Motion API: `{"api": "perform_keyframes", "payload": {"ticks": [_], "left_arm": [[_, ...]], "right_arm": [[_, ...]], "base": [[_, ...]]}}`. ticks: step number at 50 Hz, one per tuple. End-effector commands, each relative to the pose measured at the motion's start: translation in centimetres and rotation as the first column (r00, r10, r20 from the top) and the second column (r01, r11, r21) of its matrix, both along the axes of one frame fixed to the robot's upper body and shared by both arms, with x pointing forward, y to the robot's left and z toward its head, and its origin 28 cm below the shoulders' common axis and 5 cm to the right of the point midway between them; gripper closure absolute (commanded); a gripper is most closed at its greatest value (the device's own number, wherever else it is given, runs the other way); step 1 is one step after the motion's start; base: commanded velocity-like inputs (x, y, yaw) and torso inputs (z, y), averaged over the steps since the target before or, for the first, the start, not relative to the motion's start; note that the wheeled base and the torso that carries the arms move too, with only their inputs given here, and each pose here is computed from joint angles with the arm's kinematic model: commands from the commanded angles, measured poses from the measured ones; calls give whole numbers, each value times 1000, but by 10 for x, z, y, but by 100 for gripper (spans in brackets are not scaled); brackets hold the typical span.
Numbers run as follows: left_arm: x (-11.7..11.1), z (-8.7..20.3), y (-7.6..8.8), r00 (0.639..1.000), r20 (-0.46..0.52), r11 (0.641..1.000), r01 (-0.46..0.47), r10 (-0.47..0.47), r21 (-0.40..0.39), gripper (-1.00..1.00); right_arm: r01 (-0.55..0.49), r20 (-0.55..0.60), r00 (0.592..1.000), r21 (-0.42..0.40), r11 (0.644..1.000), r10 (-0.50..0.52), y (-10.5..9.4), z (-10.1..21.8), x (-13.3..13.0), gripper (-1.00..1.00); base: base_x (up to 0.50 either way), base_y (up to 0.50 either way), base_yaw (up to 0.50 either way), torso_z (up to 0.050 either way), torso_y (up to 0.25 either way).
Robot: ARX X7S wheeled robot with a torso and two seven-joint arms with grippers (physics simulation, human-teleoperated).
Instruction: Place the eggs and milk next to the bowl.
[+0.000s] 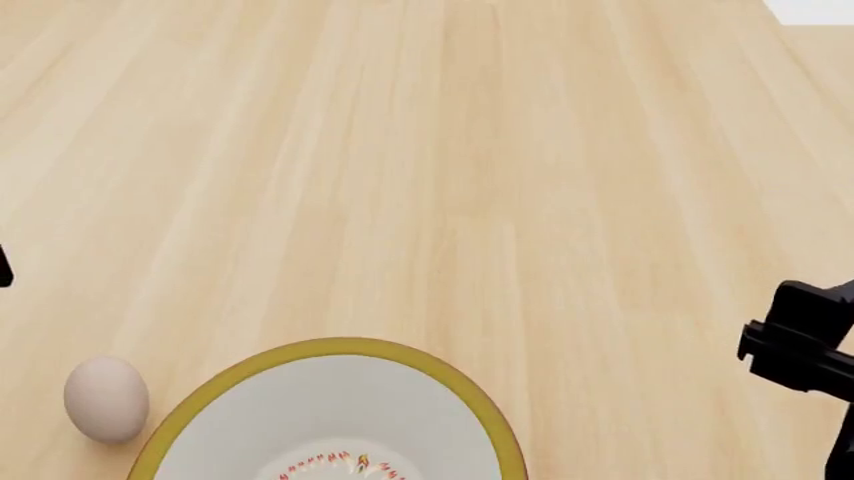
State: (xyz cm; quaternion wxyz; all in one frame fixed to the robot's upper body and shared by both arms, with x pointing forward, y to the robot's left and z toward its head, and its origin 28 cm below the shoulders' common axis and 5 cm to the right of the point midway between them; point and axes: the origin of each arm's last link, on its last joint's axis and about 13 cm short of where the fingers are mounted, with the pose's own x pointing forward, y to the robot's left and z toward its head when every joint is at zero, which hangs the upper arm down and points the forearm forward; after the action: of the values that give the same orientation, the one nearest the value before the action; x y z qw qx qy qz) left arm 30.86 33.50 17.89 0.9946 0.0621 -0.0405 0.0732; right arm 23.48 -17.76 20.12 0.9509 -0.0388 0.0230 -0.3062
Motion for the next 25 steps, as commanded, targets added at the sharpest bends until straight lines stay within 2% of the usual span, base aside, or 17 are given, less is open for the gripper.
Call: {"api": "perform_keyframes", "payload": {"ticks": [1,15,25], "left_arm": [[1,-1,-2,1000,7,1000,9,-9,-11,-100],[4,-8,1,1000,3,1000,11,-11,-11,-100],[1,-7,-1,1000,3,1000,14,-14,-7,-100]], "right_arm": [[38,-14,999,8,999,-37,-16,-4,-1,-100],[36,-41,999,8,999,-35,-25,-13,7,-100],[32,-35,999,-2,999,-32,-26,-7,15,-100]], "base": [[0,0,0,0,0],[0,0,0,0,0],[0,0,0,0,0]]}}
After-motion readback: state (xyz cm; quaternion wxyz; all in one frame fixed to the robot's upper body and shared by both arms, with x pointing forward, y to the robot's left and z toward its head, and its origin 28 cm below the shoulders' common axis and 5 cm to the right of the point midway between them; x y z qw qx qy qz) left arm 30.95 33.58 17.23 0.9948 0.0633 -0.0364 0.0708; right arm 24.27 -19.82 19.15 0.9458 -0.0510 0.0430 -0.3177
